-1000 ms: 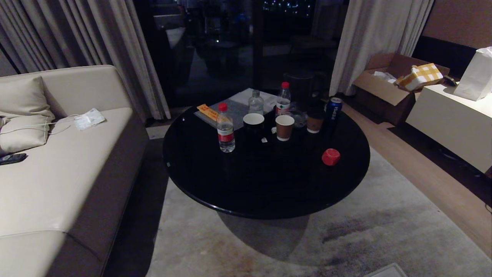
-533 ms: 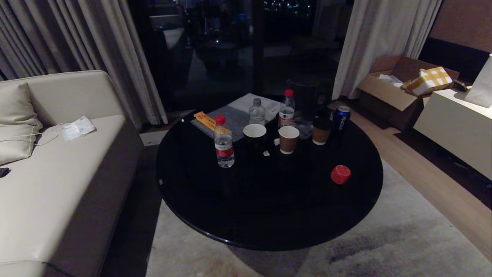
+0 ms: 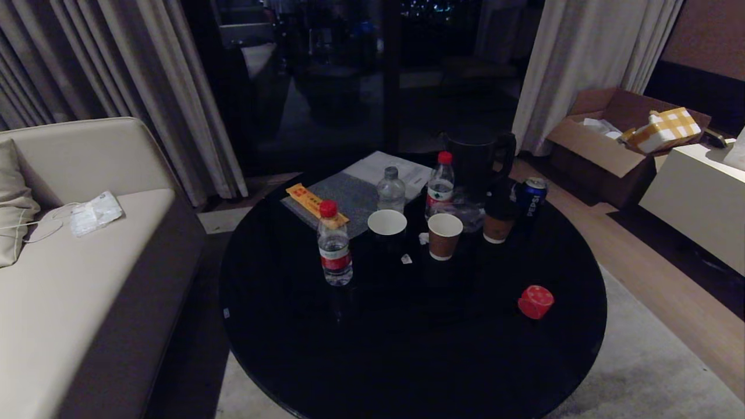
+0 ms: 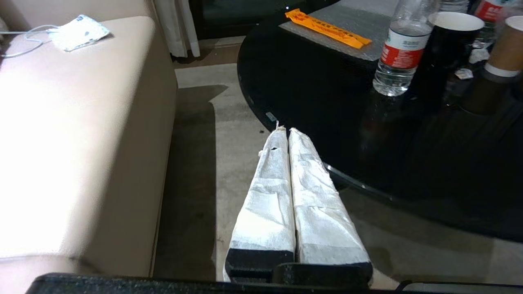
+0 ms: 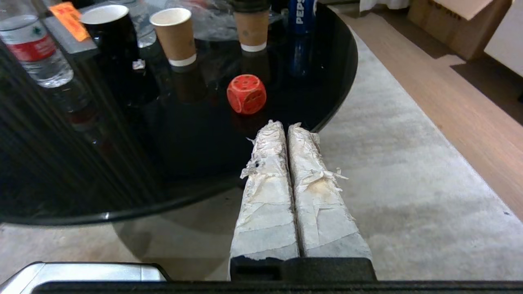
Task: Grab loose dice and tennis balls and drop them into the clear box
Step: Pick up toys out of the box
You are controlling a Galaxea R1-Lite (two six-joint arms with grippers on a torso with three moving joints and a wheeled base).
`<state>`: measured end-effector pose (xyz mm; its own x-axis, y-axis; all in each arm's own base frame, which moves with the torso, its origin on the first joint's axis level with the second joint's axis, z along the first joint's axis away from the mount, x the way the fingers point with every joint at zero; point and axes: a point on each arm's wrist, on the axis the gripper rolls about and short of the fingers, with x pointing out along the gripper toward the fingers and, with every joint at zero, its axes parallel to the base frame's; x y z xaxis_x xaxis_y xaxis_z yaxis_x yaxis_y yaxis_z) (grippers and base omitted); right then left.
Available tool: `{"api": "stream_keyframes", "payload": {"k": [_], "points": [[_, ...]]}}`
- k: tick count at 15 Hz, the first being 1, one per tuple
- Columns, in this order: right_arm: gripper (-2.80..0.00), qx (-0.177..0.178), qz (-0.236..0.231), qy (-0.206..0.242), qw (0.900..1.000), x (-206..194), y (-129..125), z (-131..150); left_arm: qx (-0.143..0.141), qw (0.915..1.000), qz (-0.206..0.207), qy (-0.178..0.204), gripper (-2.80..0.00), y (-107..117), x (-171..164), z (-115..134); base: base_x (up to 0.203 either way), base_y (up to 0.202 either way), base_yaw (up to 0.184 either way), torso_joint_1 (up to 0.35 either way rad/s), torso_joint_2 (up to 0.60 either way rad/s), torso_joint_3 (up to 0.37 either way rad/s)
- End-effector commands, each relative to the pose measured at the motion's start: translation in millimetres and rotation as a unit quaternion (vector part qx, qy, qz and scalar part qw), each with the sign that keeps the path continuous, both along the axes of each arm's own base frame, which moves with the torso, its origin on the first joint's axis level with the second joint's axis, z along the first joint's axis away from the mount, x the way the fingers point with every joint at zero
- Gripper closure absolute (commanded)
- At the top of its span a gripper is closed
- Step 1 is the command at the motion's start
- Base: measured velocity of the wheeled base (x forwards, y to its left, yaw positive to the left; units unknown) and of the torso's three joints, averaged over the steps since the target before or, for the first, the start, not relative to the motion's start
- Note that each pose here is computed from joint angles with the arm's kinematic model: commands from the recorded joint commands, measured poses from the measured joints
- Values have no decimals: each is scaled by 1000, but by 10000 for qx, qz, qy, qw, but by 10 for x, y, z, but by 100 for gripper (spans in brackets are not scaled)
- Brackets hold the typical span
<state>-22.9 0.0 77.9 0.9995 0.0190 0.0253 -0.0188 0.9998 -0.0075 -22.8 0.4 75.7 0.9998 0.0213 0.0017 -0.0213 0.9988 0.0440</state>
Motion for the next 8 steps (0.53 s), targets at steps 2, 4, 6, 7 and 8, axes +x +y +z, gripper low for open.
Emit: {"api": "stream_keyframes", "payload": {"k": [2,4,6,7,8], "points": [[0,5,-3,50,10000,8,0,-29,-36,10000,9,23,0,0,2,-6,44,0,0,1,3,1],[0,5,-3,57,10000,8,0,-31,-51,10000,16,23,0,1,2,-6,0,0,0,0,0,0],[0,5,-3,54,10000,9,0,-29,-59,10000,16,23,0,1,2,-6,0,0,0,0,0,0],[0,5,-3,58,10000,9,0,-29,-51,10000,16,23,0,1,2,-6,0,0,0,0,0,0],[0,5,-3,51,10000,8,0,-29,-51,10000,16,23,0,1,2,-6,0,0,0,0,0,0]]}}
